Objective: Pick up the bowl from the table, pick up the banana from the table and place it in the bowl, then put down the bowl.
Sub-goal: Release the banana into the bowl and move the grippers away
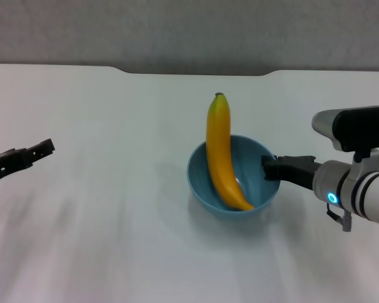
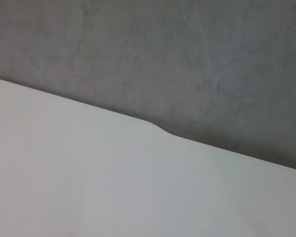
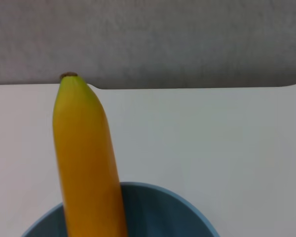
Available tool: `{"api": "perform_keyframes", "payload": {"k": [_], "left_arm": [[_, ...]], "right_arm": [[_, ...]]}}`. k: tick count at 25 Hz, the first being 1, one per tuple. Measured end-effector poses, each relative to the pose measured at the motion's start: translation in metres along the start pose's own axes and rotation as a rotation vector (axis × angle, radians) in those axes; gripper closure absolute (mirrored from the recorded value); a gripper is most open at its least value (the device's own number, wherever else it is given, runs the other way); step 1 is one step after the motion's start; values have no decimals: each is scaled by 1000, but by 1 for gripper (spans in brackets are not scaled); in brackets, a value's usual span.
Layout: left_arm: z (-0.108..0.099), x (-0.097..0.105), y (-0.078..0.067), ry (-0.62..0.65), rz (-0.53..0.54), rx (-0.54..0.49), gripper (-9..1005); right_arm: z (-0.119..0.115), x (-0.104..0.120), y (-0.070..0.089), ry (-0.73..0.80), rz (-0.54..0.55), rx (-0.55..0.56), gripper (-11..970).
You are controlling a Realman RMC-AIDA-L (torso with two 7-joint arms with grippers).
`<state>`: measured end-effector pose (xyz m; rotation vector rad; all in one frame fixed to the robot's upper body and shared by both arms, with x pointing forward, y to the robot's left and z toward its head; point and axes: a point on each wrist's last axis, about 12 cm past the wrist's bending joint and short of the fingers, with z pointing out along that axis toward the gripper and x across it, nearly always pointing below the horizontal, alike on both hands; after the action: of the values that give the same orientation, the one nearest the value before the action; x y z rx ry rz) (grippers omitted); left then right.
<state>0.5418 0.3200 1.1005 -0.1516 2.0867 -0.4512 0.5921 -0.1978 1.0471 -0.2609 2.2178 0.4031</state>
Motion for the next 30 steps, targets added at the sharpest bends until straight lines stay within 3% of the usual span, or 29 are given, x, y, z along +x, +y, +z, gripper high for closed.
{"api": "perform_keyframes", "payload": {"k": [21,30], "left_arm": [[-4,1,4,-23,-23,5,115],[-9,3,10,-37,-25,0,115]], "right_arm": [[-4,8,-8,6,22,21,912],[-5,6,-7,-4,31,15,717]]}}
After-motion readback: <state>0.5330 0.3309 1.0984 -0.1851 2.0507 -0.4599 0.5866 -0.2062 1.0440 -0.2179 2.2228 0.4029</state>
